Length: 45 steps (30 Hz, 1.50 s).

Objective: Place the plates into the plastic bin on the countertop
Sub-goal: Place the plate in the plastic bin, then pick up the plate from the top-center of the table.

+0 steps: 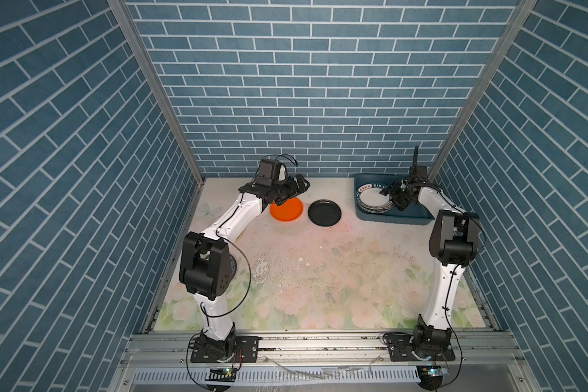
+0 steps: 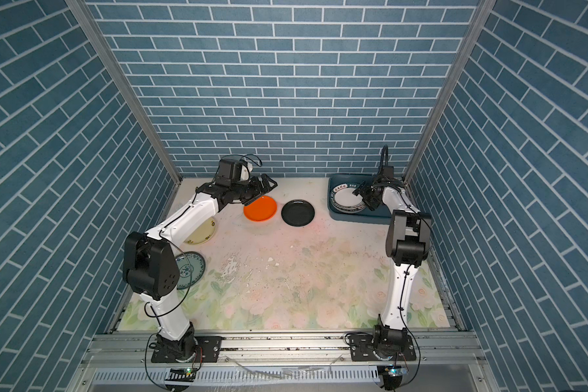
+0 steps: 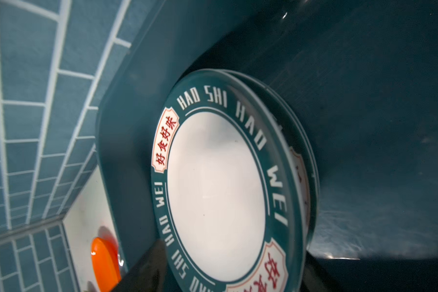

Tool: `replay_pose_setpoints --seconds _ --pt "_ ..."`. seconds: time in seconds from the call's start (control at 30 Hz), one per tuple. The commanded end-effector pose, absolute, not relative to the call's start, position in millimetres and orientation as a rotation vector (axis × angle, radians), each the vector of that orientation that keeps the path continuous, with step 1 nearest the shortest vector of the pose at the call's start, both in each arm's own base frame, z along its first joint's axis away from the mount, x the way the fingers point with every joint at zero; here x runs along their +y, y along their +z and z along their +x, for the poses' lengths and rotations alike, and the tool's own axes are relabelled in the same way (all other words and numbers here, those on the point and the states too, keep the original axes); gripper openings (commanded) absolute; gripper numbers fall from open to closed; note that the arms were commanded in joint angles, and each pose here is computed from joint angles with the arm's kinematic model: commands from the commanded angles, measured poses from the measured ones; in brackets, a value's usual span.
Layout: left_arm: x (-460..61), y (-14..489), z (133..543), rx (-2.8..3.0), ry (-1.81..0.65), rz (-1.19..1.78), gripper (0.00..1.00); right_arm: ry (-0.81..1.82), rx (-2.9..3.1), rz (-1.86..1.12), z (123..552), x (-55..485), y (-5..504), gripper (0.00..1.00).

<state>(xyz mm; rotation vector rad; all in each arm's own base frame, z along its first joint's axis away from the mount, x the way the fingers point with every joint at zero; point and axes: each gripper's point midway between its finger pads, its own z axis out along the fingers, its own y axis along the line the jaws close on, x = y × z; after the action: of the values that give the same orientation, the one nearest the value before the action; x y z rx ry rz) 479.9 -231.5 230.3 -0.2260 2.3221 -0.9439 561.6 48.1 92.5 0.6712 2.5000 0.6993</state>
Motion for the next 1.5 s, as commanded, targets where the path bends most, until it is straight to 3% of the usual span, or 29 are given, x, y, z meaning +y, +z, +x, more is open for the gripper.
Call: replay_pose_setpoints --seconds 0.0,0.27,0.53,0.8,1.0,1.27,1.47 --pt "-228 246 474 2.285 -0.935 -0.209 1.00 0.571 2.533 0.640 558 39 99 0.90" --pt "-225 246 471 2.288 -0.917 -0.203 1.00 0.351 2.608 0.667 546 16 101 0.90" --pt "-210 243 470 2.307 -0.834 -0.229 1.00 0.402 2.593 0.646 550 32 106 0.89" --pt "-137 225 461 2.329 -0.648 -0.440 1.00 0.426 2.436 0.518 558 70 186 0.98" --pt "-63 201 432 2.381 -0.400 -0.650 1.00 0.515 2.364 0.387 554 125 229 0.98" --pt "25 171 374 2.397 -0.189 -0.944 1.00 0.696 2.339 0.247 545 202 248 0.98" --pt "60 151 330 2.401 -0.107 -1.091 1.00 0.788 2.368 0.164 530 250 239 0.97"
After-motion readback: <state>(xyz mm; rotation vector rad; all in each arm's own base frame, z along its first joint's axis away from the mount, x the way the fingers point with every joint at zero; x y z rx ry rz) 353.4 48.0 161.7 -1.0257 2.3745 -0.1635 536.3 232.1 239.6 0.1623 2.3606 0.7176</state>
